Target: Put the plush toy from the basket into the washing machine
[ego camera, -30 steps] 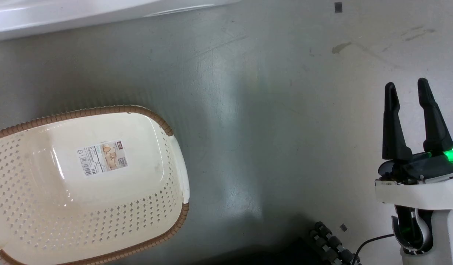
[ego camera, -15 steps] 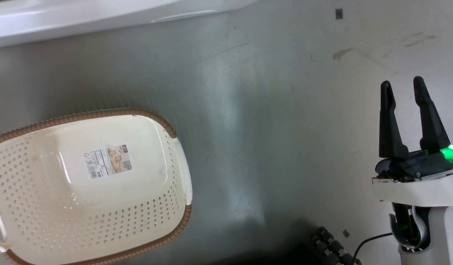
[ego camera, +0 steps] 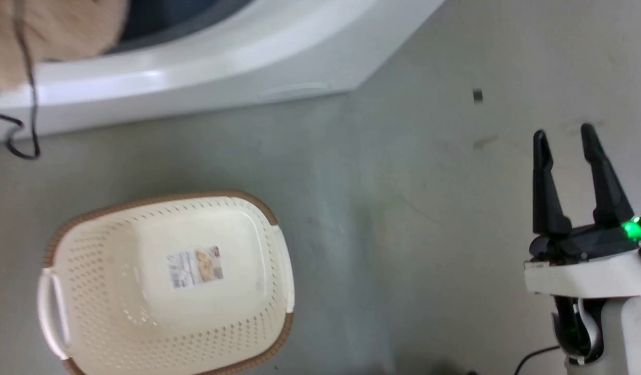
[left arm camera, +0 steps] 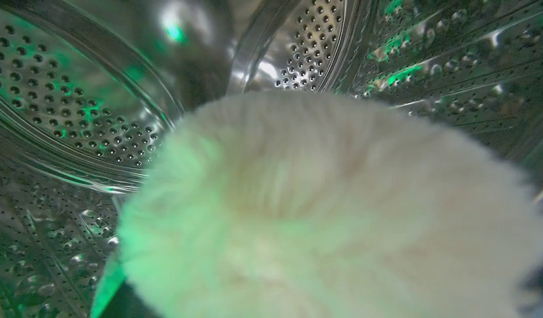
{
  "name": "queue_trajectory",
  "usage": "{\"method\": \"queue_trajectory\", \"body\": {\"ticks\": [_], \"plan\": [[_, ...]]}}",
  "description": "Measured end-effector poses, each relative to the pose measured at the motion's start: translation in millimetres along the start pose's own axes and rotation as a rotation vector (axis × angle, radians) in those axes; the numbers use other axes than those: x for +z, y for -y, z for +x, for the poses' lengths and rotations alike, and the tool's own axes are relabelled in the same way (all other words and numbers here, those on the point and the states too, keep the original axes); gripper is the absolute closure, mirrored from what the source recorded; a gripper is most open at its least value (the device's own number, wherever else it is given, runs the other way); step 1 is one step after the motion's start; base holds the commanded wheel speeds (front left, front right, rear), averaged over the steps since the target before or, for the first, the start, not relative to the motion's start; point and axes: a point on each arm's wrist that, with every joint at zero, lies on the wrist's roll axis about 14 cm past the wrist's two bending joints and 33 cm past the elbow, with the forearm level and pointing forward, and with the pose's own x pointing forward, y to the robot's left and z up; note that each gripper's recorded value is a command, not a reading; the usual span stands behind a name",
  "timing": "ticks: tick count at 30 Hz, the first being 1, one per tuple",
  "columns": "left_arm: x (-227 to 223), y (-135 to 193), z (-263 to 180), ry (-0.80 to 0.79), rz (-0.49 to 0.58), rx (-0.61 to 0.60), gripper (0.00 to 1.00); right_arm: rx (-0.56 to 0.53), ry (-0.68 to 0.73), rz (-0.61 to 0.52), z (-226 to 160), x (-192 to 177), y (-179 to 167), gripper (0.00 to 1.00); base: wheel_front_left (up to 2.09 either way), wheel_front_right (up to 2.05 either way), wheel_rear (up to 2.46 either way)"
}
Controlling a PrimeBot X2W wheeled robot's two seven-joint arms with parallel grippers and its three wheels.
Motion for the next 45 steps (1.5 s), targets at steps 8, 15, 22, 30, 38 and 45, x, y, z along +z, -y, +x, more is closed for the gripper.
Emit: {"method": "queue_trajectory", "body": {"ticks": [8,15,22,30,38,45], "plan": [[47,2,-38,0.055,0.001,-0.004,0.0,0.061,0.061,0.011,-6,26,-22,0.0,0.0,0.0,0.0],[52,4,-59,0.068,0.004,-0.012,0.0,0.089,0.083,0.027,-5,33,-33,0.0,0.0,0.0,0.0],[70,15,-94,0.124,-0.028,0.007,0.0,0.096,0.128,0.033,-15,54,-36,0.0,0.0,0.0,0.0],[86,30,-164,0.182,-0.112,0.069,0.0,0.12,0.199,0.031,-38,86,-43,0.0,0.0,0.0,0.0],[92,23,-244,0.248,-0.222,0.217,0.0,0.163,0.264,0.032,-57,111,-57,0.0,0.0,0.0,0.0],[73,28,-305,0.244,-0.306,0.339,0.0,0.194,0.287,0.038,-70,120,-66,0.0,0.0,0.0,0.0]]}}
